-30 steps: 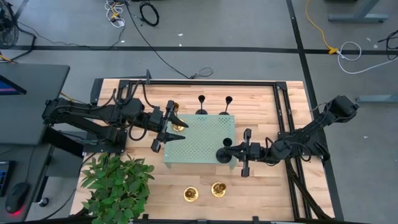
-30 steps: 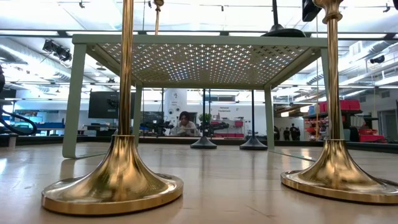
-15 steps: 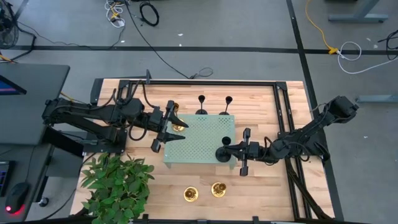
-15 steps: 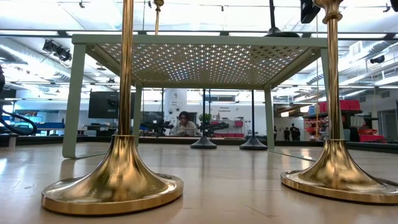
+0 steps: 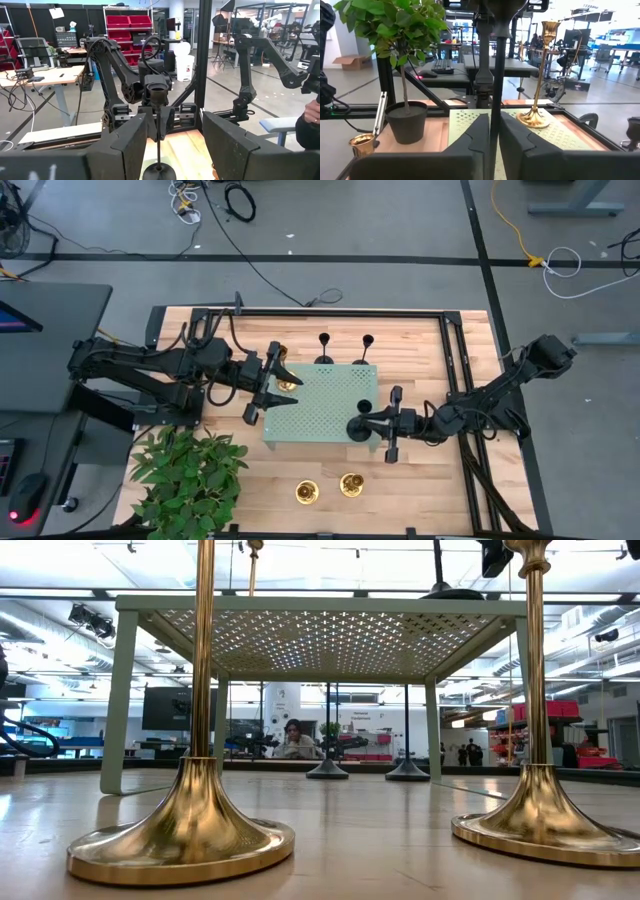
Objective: Pick & Place candle stick holders
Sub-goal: Put the bottom left black candle holder on the shelf, then put the top right black candle holder on the shelf
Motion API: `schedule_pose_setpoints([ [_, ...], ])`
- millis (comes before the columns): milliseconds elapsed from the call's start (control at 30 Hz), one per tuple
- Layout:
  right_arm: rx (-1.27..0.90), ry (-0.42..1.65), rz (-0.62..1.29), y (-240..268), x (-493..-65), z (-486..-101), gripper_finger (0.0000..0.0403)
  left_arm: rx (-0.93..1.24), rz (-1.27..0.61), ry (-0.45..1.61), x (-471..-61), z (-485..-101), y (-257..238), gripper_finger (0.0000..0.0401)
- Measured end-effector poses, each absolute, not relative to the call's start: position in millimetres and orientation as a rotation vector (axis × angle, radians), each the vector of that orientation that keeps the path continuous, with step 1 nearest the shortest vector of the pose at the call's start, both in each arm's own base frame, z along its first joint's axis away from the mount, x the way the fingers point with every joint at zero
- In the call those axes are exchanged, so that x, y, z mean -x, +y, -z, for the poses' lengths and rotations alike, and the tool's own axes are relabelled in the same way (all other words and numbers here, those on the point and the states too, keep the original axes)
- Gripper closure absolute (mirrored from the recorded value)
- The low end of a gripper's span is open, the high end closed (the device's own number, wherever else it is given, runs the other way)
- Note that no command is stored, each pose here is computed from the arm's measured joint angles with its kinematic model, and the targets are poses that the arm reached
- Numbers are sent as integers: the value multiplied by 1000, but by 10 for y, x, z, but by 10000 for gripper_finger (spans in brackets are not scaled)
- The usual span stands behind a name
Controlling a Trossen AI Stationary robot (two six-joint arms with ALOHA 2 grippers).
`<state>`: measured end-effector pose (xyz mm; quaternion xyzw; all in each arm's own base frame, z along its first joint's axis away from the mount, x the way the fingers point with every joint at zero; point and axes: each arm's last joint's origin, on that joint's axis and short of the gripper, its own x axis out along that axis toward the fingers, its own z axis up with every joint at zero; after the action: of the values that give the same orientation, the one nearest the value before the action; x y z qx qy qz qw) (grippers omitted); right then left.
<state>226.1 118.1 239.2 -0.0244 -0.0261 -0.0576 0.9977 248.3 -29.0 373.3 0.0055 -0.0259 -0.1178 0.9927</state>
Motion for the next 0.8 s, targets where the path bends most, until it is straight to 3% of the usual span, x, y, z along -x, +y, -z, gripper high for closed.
schedule_pose_setpoints([
  [467, 66, -41, 172, 1172, -2256, -2383, 302, -10, 236, -41, -2484, -3723, -290, 207],
  [800, 129, -44, 198, 1264, -2181, -2403, 235, -10, 236, -36, -2484, -3718, -290, 207],
])
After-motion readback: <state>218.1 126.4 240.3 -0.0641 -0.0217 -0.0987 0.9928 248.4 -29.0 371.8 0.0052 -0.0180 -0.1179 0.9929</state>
